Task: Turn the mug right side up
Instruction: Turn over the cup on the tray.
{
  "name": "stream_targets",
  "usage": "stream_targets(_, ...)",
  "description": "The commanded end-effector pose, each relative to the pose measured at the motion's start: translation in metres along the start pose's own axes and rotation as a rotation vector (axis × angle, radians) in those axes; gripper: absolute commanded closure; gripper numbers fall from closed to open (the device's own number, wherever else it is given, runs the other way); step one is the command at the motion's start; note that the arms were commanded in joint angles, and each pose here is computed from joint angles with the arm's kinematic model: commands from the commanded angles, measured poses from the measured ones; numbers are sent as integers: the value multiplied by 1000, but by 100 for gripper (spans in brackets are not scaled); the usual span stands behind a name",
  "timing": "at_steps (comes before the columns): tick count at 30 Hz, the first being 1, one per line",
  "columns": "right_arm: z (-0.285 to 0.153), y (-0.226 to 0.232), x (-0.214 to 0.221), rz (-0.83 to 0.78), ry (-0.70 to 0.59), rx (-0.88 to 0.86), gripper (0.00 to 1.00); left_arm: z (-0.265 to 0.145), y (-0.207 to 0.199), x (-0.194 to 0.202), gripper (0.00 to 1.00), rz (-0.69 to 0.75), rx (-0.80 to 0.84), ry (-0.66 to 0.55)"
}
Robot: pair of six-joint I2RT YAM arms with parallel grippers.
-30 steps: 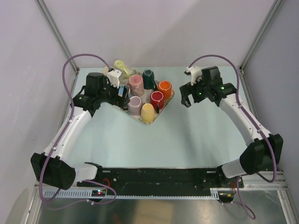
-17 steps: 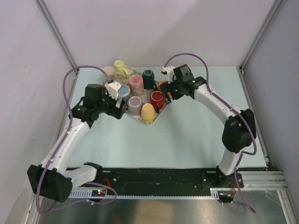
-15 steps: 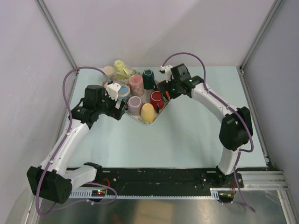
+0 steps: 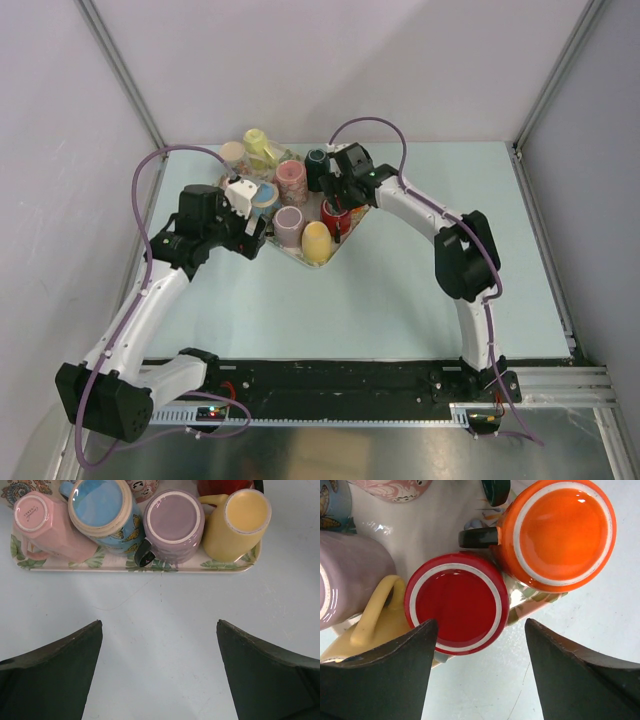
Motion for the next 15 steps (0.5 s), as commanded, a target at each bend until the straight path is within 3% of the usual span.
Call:
stream_targets(1,-3,-1,-15,29,-46,46,22,-3,0,-6,0,26,-3,-27)
stream_targets(8,2,13,18,14,40,-46,12,-4,1,-4,0,18,-7,-27)
stream_targets(15,-4,34,17,-2,46,-208,4,-3,1,-5,0,17,-3,-28)
Point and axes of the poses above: each gripper's point midway between its finger pads, its own z axis out along the fingers, its own y axis along the line the jaws close on, x = y × z, the point moved 1 cm from there along -z, back along the fingers, and after that the axes turned 4 degrees about -z, right-handed, at the moved point
